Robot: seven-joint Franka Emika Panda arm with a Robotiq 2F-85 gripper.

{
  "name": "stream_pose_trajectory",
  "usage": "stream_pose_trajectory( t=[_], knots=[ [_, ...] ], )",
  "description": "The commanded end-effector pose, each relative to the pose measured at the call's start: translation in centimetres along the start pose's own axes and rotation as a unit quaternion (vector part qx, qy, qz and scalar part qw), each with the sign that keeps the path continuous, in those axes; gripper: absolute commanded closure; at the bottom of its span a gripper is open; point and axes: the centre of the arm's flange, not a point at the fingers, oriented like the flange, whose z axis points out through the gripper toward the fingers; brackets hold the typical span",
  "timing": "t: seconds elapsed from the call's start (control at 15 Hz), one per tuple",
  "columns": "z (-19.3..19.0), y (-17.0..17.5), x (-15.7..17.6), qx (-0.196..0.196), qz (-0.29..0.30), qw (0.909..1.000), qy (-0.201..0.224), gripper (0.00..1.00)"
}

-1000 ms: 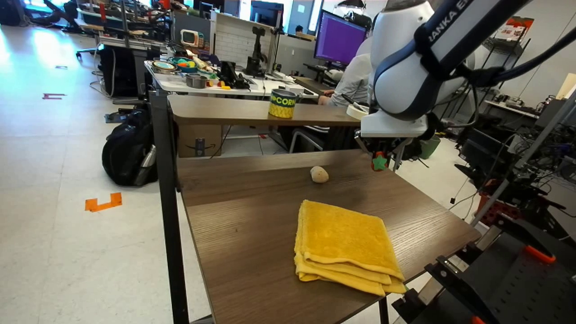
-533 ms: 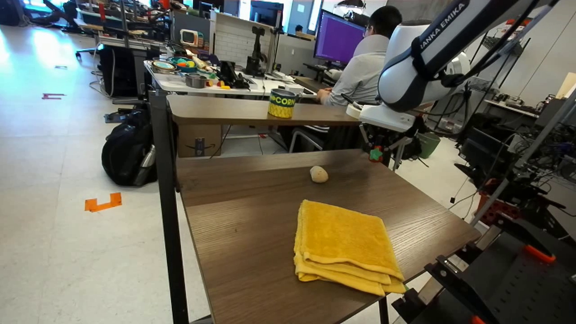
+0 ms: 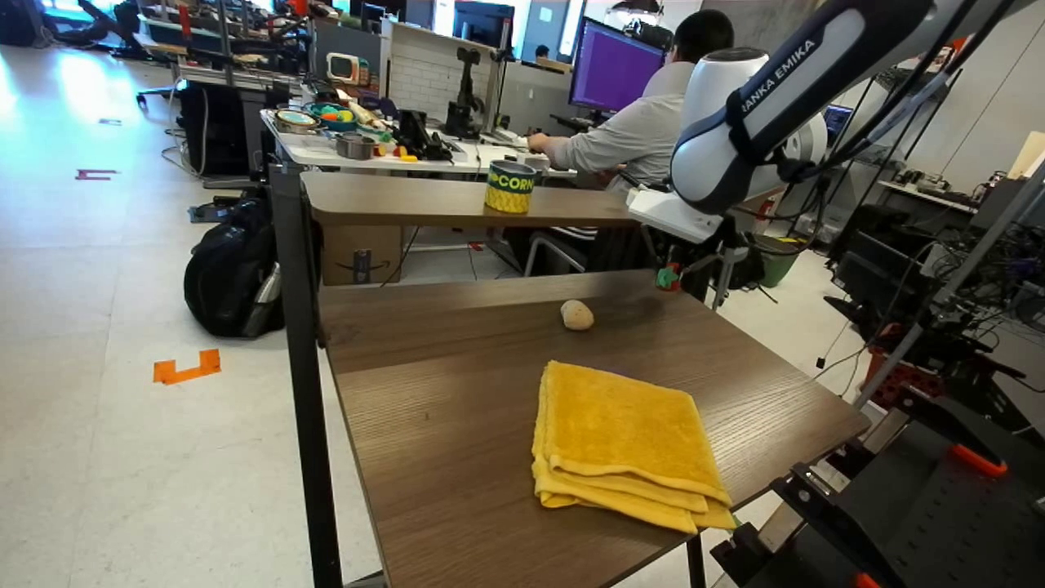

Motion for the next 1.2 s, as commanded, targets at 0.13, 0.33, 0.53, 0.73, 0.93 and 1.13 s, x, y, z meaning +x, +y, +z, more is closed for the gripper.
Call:
stream_pose_trajectory(
  t=[0.13, 0.33, 0.53, 0.73, 0.93, 1.13],
  knots=[
    [0.1, -1.9, -1.2, 0.000, 0.013, 0.9999, 0.008, 0.36],
    [-0.1, -2.1, -1.9, 0.003, 0.003, 1.0000, 0.005, 0.13],
    [-0.5, -2.2, -3.0, 0.002, -0.051, 0.9987, -0.010, 0.00],
    [-0.5, -3.5, -4.4, 0.021, -0.141, 0.9894, -0.027, 0.00],
    [-4.6, -2.9, -10.1, 0.055, -0.213, 0.9754, -0.004, 0.00],
    [-6.7, -4.3, -13.8, 0.105, -0.265, 0.9576, 0.041, 0.00]
  ],
)
